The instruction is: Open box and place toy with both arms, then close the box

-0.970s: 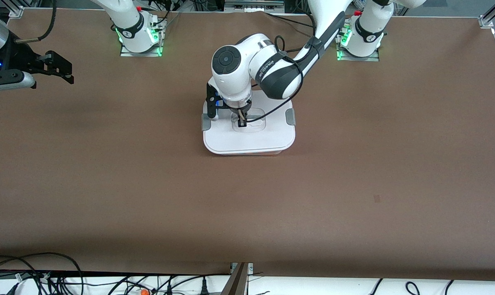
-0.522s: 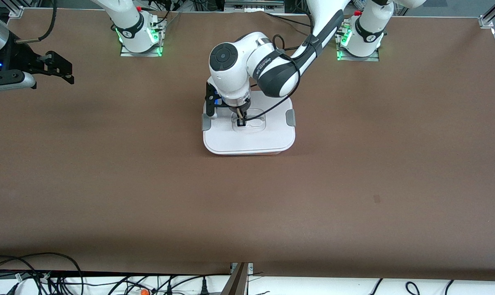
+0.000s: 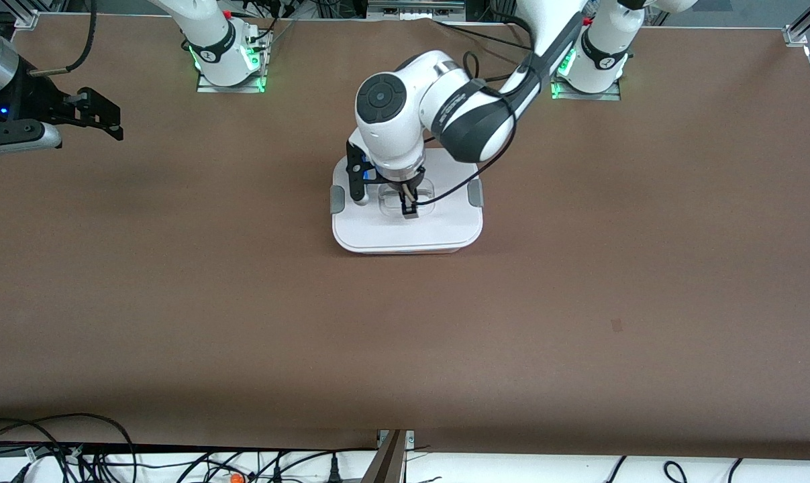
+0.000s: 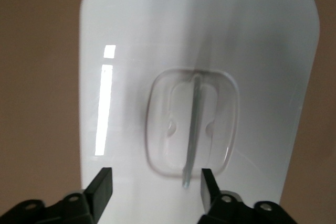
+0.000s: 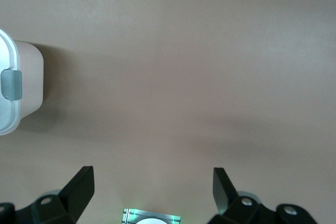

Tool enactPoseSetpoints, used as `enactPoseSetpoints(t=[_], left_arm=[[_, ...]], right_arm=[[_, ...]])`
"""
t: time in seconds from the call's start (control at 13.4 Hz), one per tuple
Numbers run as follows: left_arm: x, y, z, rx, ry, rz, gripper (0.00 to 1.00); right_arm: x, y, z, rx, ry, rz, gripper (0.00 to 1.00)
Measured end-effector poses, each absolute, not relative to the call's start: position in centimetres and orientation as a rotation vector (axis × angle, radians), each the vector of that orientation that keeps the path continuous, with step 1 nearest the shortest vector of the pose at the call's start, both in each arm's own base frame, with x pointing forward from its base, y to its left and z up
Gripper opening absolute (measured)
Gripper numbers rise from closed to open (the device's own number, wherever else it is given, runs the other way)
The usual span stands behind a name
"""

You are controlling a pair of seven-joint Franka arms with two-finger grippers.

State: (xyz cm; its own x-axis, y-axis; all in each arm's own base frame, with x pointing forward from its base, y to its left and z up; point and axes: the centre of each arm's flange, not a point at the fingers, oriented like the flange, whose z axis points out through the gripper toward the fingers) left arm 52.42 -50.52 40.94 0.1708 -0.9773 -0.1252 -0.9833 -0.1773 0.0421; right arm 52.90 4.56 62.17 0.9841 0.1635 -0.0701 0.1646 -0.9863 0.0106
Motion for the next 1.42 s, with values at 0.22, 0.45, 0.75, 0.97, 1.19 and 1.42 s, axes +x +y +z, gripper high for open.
enactPoseSetpoints(t=[0.22, 0.45, 0.75, 0.97, 1.19, 1.42], left_arm=[[57.0, -44.1, 45.6, -2.457, 1.811, 0.205, 1.0], [62.6, -34.9, 48.4, -2.551, 1.569, 0.158, 1.0], [67.2, -24.4, 53.0, -2.636, 1.303, 0.056, 1.0], [68.6, -14.8, 57.5, -2.68, 1.077, -0.005, 1.0], [68.1, -7.4, 61.7, -2.739, 0.909, -0.065, 1.0], [66.4, -0.2, 62.6, -2.93, 0.62, -0.068, 1.0]], right_arm=[[52.9, 4.5, 62.2, 3.113, 0.257, -0.107, 1.0], [52.9, 4.5, 62.2, 3.113, 0.258, -0.106, 1.0], [52.9, 4.5, 62.2, 3.113, 0.257, -0.106, 1.0], [52.9, 4.5, 62.2, 3.113, 0.258, -0.106, 1.0], [52.9, 4.5, 62.2, 3.113, 0.258, -0.106, 1.0], [52.9, 4.4, 62.2, 3.113, 0.258, -0.106, 1.0]])
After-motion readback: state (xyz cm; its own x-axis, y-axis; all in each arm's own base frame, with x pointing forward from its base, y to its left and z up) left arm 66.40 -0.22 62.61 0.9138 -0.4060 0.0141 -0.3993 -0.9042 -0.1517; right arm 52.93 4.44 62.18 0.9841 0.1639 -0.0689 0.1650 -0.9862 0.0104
